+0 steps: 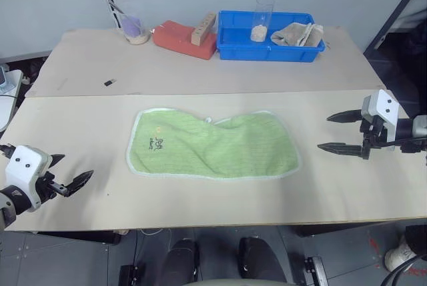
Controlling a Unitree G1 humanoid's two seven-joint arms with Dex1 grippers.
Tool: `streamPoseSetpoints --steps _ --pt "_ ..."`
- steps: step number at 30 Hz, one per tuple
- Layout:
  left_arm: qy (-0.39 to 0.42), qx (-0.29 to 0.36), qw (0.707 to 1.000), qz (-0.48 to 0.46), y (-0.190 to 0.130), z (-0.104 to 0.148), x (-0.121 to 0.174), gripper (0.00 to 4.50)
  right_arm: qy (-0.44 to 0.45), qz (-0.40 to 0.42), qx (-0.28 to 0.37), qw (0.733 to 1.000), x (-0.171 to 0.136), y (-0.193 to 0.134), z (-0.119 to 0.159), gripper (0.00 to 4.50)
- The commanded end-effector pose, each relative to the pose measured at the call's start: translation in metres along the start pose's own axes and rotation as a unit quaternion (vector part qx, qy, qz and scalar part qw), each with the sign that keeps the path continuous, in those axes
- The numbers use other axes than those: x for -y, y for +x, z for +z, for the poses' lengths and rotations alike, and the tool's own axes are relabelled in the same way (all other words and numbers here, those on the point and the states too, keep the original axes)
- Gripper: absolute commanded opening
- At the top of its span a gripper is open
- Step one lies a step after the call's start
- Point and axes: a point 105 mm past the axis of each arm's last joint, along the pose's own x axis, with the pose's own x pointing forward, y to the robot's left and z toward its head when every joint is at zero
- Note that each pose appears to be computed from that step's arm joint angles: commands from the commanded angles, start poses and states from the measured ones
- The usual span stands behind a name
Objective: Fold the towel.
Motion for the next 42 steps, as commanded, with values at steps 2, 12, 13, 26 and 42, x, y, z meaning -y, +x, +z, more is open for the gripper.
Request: streamPoseSetpoints --steps 2,12,13,26,42 --pt "0.01 0.027 1.0 0.011 -0.003 0.015 -0.004 4.5 -0.018 -0.015 0.017 1.0 0.002 -0.004 0.009 4.47" --pt "0.028 0.068 0.997 -0.038 -0.012 0.026 0.0 4.5 -0.042 -0.024 0.029 0.998 -0.005 0.003 0.012 4.47" --pt "0.03 0.066 0.997 -0.04 -0.013 0.025 0.0 4.5 -0.043 -0.024 0.03 0.998 -0.005 0.003 0.013 4.47" --pt "0.162 0.047 0.965 -0.2 0.02 0.026 0.052 4.5 -0.056 0.136 0.099 0.984 -0.064 0.027 0.082 4.47" --pt "0.265 0.067 0.934 -0.23 0.081 0.022 0.072 3.97 -0.038 0.175 0.117 0.977 -0.094 0.034 0.104 4.5"
